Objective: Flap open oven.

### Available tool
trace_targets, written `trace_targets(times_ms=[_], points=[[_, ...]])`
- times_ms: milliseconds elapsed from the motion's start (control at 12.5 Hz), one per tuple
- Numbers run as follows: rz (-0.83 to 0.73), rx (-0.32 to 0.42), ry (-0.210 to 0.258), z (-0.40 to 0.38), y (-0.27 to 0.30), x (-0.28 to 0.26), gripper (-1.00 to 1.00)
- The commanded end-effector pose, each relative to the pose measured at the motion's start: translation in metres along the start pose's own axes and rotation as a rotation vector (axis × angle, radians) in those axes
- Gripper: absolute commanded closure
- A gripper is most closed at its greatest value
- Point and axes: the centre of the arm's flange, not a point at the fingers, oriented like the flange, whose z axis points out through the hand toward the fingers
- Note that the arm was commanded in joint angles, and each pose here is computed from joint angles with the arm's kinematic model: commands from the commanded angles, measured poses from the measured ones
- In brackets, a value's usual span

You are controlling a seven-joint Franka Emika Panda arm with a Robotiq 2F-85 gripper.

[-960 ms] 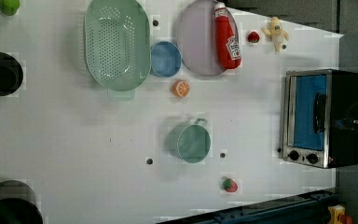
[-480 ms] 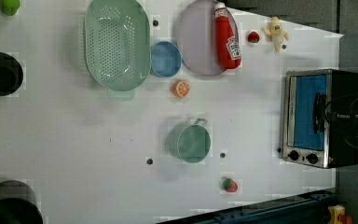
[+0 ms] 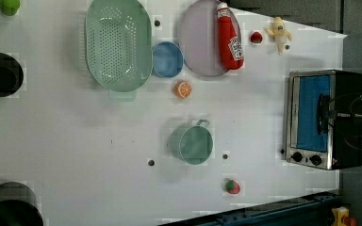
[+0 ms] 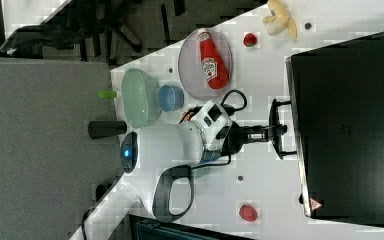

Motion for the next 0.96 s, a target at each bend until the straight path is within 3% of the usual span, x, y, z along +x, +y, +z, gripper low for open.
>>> trace_targets(times_ms=[80, 960], points=[[-0.061, -0.008, -0.042, 0.014, -0.044, 0.004, 0.65], [-0.041, -0.29, -0.09, 0.084, -0.192, 0.007, 0.65]])
